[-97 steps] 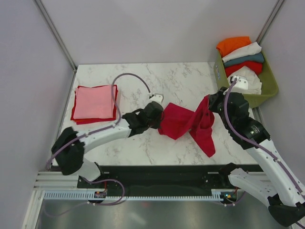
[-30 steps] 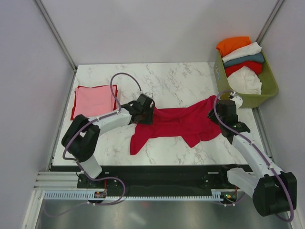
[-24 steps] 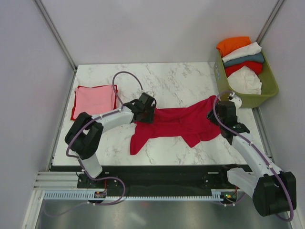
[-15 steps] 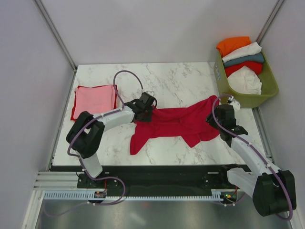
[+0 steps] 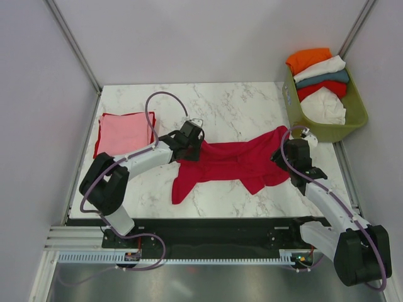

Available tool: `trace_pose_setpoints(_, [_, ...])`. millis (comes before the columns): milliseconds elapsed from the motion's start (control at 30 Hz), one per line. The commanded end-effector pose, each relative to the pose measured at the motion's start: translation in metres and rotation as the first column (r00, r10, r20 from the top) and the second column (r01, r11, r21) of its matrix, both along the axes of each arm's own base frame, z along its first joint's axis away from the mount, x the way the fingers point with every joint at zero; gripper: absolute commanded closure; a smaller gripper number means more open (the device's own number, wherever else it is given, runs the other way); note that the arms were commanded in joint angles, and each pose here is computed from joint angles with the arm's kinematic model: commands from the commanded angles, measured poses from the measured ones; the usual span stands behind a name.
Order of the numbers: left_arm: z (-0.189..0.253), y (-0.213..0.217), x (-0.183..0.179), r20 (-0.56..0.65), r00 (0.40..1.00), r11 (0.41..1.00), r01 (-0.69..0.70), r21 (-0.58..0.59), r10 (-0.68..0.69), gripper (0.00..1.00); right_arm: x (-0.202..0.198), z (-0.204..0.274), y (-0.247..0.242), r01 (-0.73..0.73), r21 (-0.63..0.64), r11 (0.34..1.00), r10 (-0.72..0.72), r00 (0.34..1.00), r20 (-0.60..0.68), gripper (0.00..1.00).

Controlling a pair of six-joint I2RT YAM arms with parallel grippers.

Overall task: Fold and stack the t-shirts
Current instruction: Flatten the tshirt out

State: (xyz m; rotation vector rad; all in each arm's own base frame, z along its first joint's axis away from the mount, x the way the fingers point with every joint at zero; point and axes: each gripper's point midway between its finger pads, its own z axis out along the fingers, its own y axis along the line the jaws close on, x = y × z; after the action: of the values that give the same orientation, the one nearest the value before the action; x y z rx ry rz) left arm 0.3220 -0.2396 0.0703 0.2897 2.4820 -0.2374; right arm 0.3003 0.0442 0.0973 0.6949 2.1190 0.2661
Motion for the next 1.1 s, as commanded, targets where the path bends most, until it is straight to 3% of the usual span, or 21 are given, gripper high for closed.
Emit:
trace_pose_setpoints(0, [0.008,-0.012,-0.002,0.015,0.996,0.996,0.091,-0.02,-0.09,0.6,0.002,0.007,0.0,0.005,0.015,1.0,-0.005,0.999,0.039,0.41])
trace_pose_setpoints(467, [-0.022,-0.011,-0.006,-0.05,0.994,0.995,0.098,0.025,-0.097,0.58,0.0,0.006,0.0,0.002,0.014,1.0,-0.003,0.999,0.038,0.39])
trace_pose_setpoints(533, [-0.025,-0.01,-0.005,-0.054,0.994,0.995,0.094,0.033,-0.092,0.65,0.0,0.005,0.0,0.003,0.014,1.0,-0.004,0.999,0.033,0.38])
trace_pose_setpoints(633, [-0.023,-0.009,-0.003,-0.045,0.996,0.996,0.081,0.036,-0.079,0.92,-0.001,0.004,0.0,0.002,0.013,1.0,-0.003,1.0,0.031,0.38])
trace_pose_setpoints(667, [-0.02,-0.009,-0.003,-0.041,0.996,0.996,0.082,0.032,-0.08,0.97,-0.001,0.003,0.0,0.004,0.012,1.0,-0.004,1.0,0.03,0.38])
trace_pose_setpoints(867, [0.011,-0.001,-0.007,0.029,0.997,0.998,0.065,-0.006,-0.065,0.98,-0.005,-0.002,-0.001,0.002,0.008,1.0,-0.002,1.0,0.021,0.38])
trace_pose_setpoints(1067, [0.041,0.019,-0.01,0.096,0.995,0.999,0.008,-0.05,-0.003,0.98,-0.008,-0.009,-0.001,0.013,0.018,1.0,-0.013,1.0,0.002,0.29])
